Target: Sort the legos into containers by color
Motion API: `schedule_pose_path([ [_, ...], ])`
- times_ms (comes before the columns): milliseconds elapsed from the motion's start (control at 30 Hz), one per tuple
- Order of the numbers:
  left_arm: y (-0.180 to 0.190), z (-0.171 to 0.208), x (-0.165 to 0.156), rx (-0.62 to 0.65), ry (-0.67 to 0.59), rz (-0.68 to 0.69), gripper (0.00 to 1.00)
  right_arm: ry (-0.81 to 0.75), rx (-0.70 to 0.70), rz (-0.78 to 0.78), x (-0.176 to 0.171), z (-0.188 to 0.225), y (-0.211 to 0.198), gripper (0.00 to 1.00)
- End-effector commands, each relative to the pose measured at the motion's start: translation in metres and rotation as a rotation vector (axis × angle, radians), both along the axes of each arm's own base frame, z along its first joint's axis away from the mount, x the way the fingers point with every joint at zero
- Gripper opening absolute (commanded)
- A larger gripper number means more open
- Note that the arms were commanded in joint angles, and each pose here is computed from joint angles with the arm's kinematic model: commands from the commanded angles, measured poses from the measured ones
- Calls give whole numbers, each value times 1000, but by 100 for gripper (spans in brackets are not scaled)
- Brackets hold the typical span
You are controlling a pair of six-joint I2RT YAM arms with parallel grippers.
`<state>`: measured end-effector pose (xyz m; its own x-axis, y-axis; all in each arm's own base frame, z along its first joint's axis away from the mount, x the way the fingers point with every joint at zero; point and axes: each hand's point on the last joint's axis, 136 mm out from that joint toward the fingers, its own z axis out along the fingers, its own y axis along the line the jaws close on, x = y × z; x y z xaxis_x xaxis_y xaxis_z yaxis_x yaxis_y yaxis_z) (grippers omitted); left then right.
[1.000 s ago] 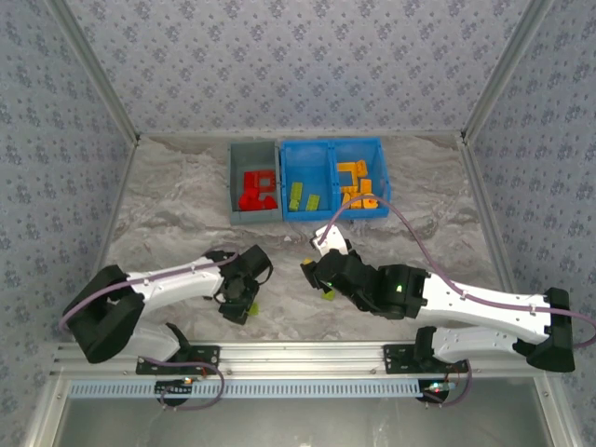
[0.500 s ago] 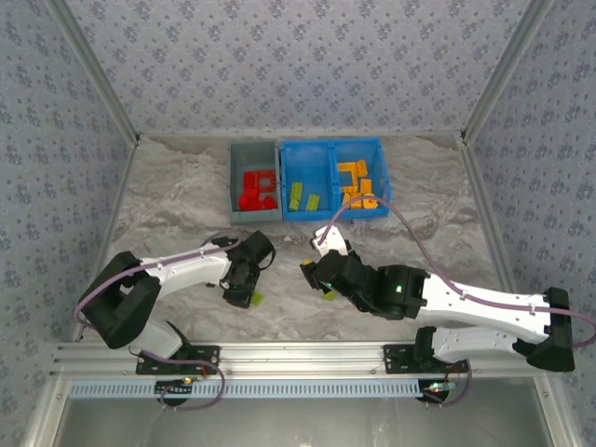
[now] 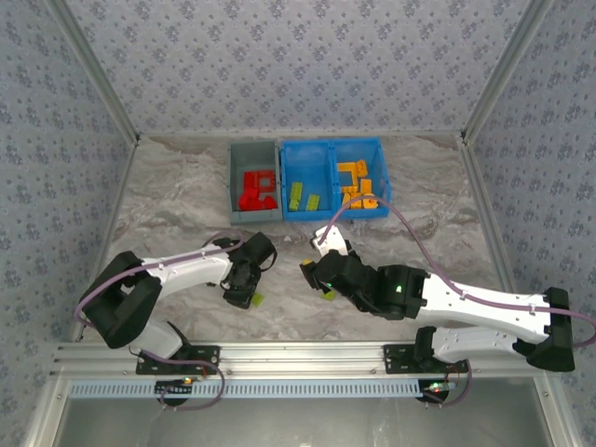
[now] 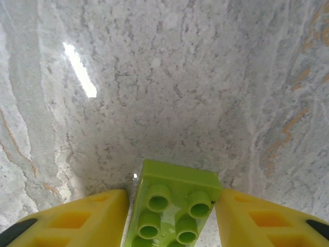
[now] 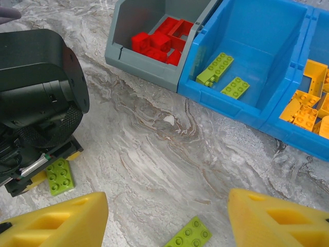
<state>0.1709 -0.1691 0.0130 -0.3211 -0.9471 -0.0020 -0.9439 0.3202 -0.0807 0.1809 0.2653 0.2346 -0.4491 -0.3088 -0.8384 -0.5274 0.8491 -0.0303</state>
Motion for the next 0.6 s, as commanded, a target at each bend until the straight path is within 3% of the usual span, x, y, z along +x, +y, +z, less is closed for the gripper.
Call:
schedule_pose_path([
  [0,-4,-16,-17,7,99,-54,46,10,4,-6,-2,-3,0,66],
  [133,-11,-22,-15,-9,109,-77,41,10,3,-10,-2,-3,-1,66],
  [233,-12,-21,-13,-8,103,-90,31,13,0,-11,-2,-5,-2,66],
  [567,-9,17,5,37,14,-162,30,7,10,-7,-2,-1,-2,66],
])
